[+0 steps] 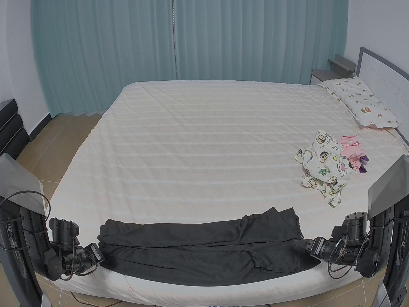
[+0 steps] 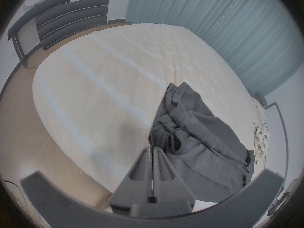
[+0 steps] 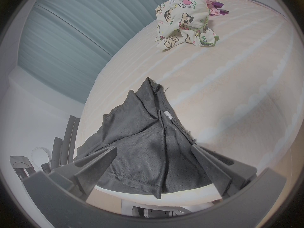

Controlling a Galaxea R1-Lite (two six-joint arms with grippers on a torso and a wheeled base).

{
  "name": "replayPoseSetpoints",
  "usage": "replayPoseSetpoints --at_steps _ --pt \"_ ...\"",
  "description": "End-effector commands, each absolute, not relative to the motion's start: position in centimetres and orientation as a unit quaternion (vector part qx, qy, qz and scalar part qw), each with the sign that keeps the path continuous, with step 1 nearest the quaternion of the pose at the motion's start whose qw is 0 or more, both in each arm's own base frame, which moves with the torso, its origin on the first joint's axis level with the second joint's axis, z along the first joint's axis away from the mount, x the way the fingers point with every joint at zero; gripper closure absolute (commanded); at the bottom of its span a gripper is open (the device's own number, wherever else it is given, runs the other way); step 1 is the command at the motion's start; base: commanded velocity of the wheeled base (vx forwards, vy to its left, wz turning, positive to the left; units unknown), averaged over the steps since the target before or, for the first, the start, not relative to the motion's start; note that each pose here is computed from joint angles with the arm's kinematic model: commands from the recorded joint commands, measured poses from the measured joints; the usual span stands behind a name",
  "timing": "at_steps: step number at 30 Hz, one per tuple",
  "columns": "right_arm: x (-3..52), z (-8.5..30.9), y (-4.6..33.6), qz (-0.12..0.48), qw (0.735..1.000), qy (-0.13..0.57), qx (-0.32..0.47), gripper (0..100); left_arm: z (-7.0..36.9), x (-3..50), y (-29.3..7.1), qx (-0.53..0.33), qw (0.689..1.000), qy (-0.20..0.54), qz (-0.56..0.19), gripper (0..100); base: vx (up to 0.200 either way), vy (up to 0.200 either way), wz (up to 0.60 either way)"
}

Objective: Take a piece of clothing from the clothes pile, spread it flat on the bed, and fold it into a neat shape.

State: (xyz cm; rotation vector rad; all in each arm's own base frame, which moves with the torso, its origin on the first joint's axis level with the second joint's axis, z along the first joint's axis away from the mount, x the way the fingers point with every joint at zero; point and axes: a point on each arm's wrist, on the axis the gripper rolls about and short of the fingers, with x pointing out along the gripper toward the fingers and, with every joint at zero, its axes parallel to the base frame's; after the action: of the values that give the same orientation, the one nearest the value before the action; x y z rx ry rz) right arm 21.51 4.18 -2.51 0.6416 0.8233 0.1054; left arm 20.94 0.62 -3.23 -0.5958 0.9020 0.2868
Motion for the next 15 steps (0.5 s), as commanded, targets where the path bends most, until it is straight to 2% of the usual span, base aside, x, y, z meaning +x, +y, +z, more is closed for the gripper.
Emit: replayPoseSetpoints --at_steps 1,15 --pt "21.25 -2.33 4.13 0.051 0.866 0.391 0.307 0 -3.79 20.39 0.68 -0.256 0.846 0.440 0.159 100 0.000 0.000 0.00" --pt "21.24 -2.37 4.13 0.051 0.866 0.392 0.307 0 -3.90 19.44 1.07 -0.202 0.849 0.453 0.183 100 0.000 0.000 0.00"
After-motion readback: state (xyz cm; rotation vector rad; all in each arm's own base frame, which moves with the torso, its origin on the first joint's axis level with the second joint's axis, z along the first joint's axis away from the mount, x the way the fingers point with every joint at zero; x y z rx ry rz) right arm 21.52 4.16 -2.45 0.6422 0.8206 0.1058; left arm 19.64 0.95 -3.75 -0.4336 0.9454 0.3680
